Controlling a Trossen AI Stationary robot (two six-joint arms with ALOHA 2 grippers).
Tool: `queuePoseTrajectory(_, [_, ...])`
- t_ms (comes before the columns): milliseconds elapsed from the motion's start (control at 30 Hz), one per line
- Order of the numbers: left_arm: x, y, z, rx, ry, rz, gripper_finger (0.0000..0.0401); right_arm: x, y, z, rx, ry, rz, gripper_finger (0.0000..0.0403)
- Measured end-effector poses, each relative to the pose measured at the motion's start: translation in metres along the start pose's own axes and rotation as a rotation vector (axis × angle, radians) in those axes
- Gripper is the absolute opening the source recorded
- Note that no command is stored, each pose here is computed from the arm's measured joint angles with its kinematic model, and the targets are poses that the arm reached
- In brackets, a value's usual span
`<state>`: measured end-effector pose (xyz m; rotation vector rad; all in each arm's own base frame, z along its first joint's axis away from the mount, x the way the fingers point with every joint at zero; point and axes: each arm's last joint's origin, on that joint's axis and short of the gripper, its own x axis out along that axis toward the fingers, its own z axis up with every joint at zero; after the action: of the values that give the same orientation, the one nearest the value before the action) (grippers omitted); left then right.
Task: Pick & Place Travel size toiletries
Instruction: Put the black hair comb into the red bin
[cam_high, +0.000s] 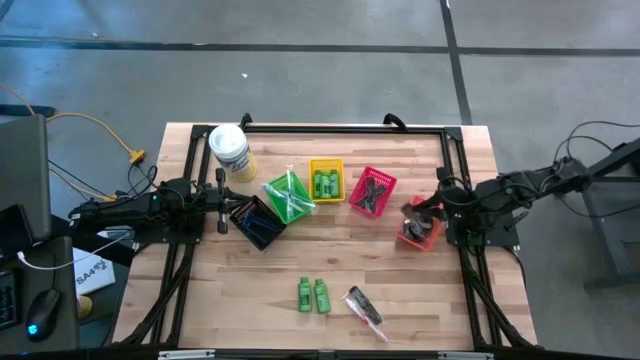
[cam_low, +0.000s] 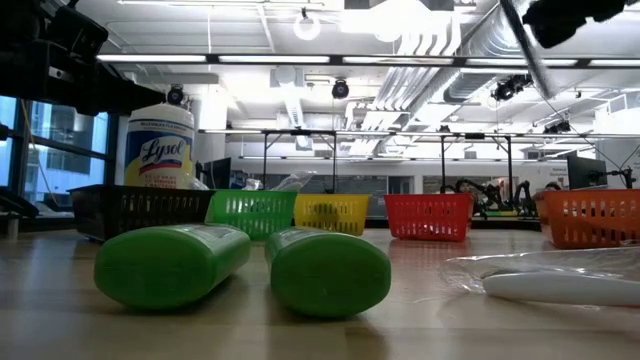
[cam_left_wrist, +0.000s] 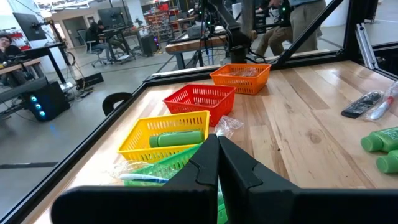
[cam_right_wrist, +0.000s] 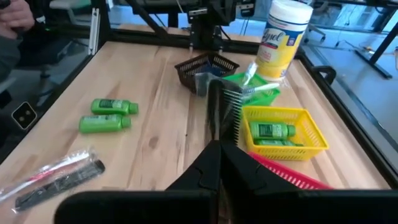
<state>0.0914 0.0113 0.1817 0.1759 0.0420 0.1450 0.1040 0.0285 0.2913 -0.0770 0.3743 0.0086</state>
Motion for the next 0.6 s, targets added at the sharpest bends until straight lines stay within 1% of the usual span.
queuePoseTrajectory(333, [0.0,0.0,0.0,0.0,0.0,0.0,0.0,0.001,-0.002,-0.037,0.036,-0.061,0.01,0.0002])
queuePoseTrajectory(500, [0.0,0.0,0.0,0.0,-0.001,0.0,0.0,-0.002,-0.003,-0.04,0.053,-0.129,0.012,0.0002])
queuePoseTrajectory(600, [0.0,0.0,0.0,0.0,0.0,0.0,0.0,-0.002,-0.004,-0.042,0.077,-0.137,0.001,0.0002])
